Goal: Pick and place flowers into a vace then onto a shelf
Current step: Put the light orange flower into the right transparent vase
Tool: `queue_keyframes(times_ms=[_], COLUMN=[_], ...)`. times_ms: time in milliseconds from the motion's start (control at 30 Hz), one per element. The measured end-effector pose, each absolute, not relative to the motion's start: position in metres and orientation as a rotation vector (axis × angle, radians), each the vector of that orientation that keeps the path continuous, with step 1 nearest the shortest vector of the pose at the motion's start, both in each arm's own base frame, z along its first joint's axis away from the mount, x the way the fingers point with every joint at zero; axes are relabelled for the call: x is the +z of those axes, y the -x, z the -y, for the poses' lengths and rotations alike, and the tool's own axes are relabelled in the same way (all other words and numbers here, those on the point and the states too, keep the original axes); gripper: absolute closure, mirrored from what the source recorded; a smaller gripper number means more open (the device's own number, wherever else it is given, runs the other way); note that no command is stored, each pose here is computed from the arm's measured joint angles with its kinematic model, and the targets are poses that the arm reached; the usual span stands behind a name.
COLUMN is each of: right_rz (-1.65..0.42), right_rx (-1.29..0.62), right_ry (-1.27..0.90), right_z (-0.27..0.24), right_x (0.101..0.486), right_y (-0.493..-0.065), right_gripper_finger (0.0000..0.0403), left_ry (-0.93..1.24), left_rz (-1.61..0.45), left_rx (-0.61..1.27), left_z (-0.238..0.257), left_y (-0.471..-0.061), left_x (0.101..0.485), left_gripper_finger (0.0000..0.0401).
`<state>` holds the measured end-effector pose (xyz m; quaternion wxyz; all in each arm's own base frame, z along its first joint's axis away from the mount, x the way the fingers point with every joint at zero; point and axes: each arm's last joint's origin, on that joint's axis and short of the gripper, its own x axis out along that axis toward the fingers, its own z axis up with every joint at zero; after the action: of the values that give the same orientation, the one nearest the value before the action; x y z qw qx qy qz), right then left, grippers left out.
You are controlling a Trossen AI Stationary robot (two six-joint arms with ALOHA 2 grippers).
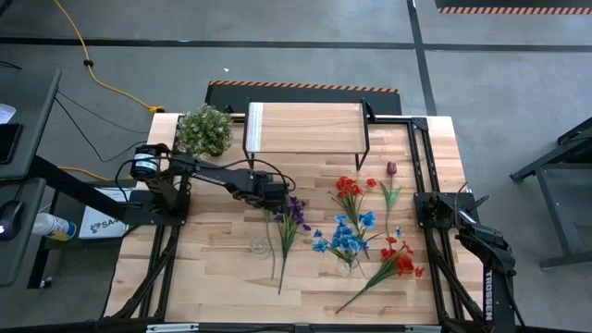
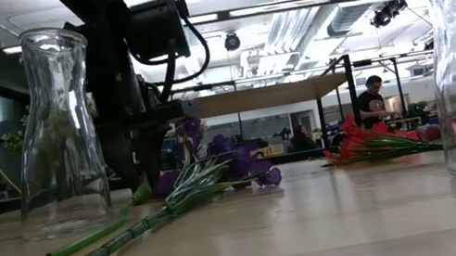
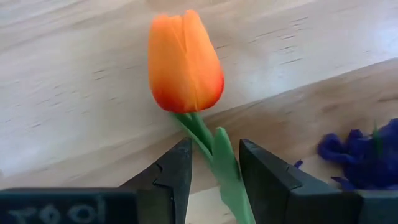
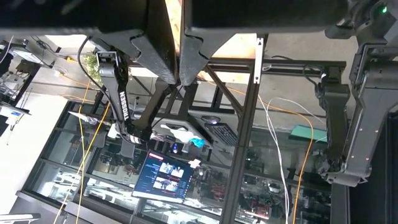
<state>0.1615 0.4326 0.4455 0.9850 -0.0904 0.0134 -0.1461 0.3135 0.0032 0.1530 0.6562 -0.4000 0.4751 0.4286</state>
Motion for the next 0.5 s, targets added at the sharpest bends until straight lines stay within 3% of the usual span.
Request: queue_keyframes(times_ms=[500], right_rz=[-0.027], right_rx=[-0.294], right_ry=[0.182], right_z=[-0.433], right_x=[0.445], right_y=[-0.161], right_gripper_finger=[0.0391], left_ry=[0.898], left_rz=[-1.169], left_rx=[0.969], left_z=[-0.002], left_y=[-0.316], left_x=[0.136], left_gripper_finger=[0.0237])
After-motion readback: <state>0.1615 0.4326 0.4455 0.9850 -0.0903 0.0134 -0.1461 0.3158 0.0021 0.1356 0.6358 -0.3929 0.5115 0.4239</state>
